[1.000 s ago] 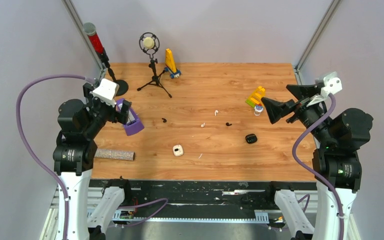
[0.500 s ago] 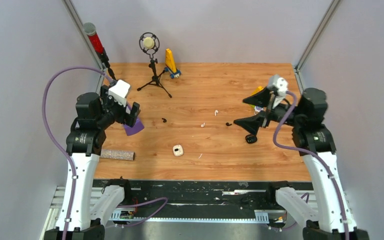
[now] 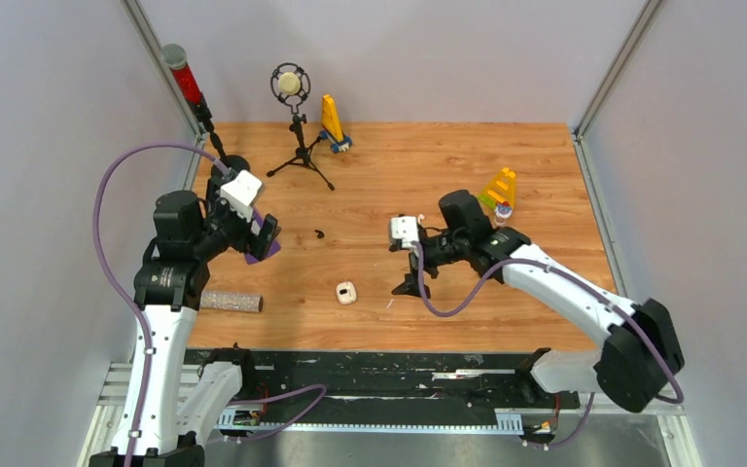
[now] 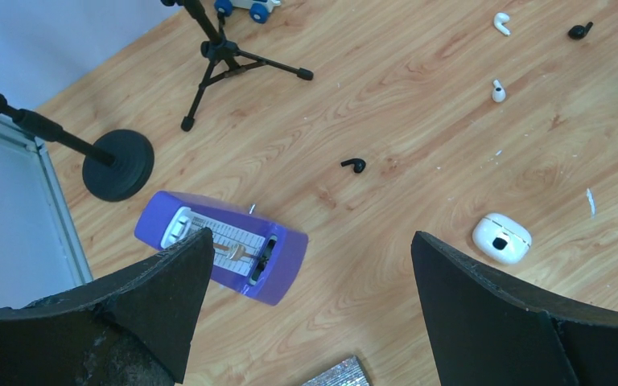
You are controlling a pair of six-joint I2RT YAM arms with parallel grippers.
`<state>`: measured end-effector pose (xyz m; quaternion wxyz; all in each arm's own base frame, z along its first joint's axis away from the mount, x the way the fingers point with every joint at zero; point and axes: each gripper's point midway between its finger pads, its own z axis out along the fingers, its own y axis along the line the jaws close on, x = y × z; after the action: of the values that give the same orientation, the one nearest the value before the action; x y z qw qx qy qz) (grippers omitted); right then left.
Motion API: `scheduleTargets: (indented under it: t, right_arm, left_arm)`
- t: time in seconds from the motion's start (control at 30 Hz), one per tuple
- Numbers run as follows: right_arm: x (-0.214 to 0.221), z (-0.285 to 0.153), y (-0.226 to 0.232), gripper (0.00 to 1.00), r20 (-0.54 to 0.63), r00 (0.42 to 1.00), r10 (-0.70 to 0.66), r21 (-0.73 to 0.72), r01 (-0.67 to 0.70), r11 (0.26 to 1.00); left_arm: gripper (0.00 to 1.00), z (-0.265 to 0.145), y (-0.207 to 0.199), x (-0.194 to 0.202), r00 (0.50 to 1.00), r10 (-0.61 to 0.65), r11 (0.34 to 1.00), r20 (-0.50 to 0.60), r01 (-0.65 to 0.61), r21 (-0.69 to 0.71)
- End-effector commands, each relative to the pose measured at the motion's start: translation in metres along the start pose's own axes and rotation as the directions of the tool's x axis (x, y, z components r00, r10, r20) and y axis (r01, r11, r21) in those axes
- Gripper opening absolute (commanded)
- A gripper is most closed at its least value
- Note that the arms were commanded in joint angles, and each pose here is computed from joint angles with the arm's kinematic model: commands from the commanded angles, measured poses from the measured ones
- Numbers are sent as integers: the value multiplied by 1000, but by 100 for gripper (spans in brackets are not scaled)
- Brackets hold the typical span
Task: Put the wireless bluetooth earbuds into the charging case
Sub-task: Pick up the charging case at the center of the board.
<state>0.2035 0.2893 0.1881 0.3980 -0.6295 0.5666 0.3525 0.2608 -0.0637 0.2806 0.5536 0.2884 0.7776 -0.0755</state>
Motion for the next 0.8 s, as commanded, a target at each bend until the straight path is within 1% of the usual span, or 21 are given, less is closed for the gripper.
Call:
scheduleTargets:
  t: [0.0, 0.17, 0.3, 0.43, 0.5, 0.67, 0.77]
  right_arm:
    - [-2, 41, -8, 99, 48, 971, -235, -58, 238, 970]
    - [21, 93, -13, 99, -66, 978, -200, -91, 193, 977]
    - [39, 120, -13, 99, -114, 972, -205, -114, 192, 975]
    - [52, 137, -22, 95, -144, 965, -221, -127, 203, 971]
    - [58, 144, -27, 94, -161, 965, -208, -126, 189, 974]
    - [71, 162, -31, 92, -200, 970, -137, -150, 108, 983]
    - [76, 165, -26, 91, -212, 971, -109, -176, 72, 982]
  left_arm:
    - [100, -3, -3, -8, 999, 37, 999, 32, -37, 21]
    - [100, -3, -2, -7, 999, 35, 999, 29, -36, 17]
    - [100, -2, -3, -6, 999, 34, 999, 29, -34, 21]
    - [100, -1, -3, -5, 999, 34, 999, 27, -34, 22]
    - [100, -1, -4, -6, 999, 33, 999, 28, -34, 24]
    - [100, -1, -4, -5, 999, 33, 999, 27, -33, 26]
    - [100, -1, -4, -4, 999, 35, 999, 26, -36, 27]
